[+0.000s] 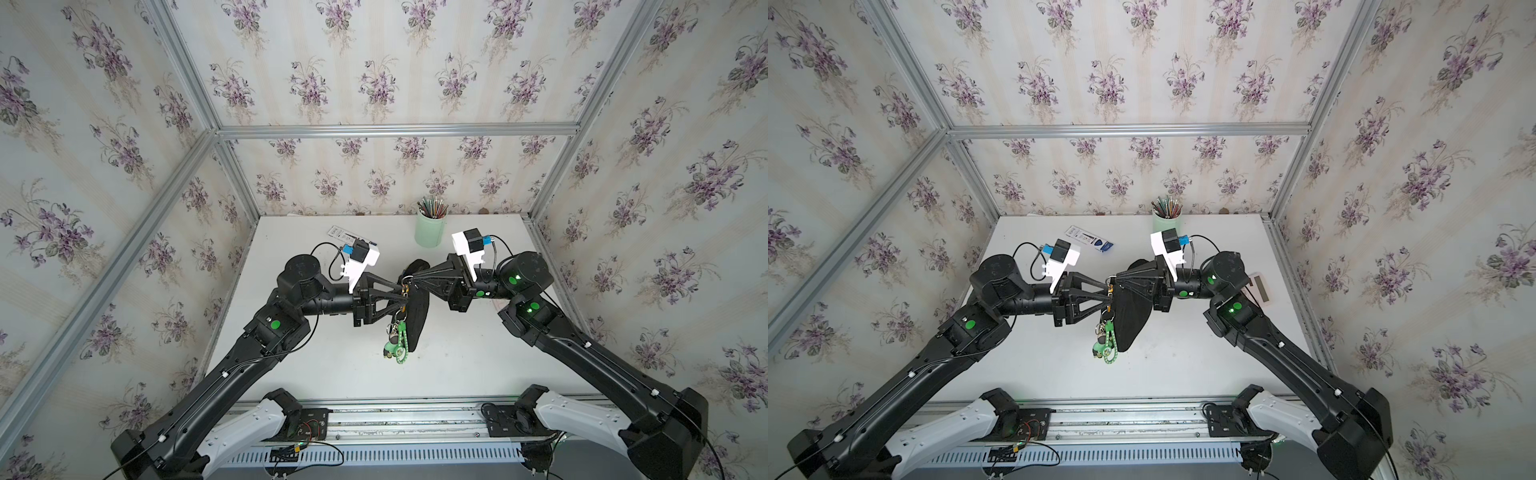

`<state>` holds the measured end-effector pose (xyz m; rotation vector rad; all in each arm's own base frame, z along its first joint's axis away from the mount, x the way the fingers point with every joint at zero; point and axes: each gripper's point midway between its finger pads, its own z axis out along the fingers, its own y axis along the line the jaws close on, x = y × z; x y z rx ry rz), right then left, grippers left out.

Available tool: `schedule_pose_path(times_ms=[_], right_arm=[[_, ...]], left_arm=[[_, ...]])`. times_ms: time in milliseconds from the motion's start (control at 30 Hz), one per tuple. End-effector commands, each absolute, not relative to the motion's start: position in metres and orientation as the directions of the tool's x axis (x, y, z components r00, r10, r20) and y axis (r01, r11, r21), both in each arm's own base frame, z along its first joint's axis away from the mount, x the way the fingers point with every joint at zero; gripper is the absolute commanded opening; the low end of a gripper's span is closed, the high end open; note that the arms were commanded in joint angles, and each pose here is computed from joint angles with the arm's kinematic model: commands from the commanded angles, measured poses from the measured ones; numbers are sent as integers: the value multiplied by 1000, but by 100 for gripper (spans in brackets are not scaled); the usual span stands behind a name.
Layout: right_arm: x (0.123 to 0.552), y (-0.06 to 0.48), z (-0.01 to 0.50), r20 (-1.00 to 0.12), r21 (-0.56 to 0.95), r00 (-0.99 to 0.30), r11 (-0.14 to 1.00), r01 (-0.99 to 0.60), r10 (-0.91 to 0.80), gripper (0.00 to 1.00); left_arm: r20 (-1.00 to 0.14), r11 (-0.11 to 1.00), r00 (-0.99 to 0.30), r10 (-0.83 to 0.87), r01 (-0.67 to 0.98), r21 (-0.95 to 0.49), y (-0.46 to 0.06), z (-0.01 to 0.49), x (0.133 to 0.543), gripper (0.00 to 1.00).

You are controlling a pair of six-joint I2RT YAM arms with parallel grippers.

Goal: Remove the decoration from the bag
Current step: Remove the decoration item from the bag.

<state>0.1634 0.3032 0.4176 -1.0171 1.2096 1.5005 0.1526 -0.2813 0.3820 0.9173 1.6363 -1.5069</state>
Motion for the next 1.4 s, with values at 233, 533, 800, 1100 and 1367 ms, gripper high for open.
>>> schedule_pose_path(times_ms=[233, 533, 800, 1100, 1367], right_arm=[[166, 302, 425, -962, 181, -191, -68, -981, 194, 0], [174, 302, 419, -965, 190, -190, -17, -982, 181, 0], [173, 301, 417, -968, 182, -180, -6, -983, 174, 0], [170, 298, 411, -975, 150, -148, 2, -989, 167, 0], [166, 300, 402, -981, 133, -135, -22, -991, 139, 0]], left_arm=[[-884, 50, -467, 21, 884, -465, -283, 386, 154, 48], [-885, 74, -466, 24, 883, -463, -283, 383, 158, 37], [-888, 80, -460, 11, 885, -458, -283, 385, 159, 25], [-887, 109, -463, -1, 881, -460, -280, 389, 161, 18], [-881, 130, -473, -6, 873, -470, -279, 391, 164, 14]])
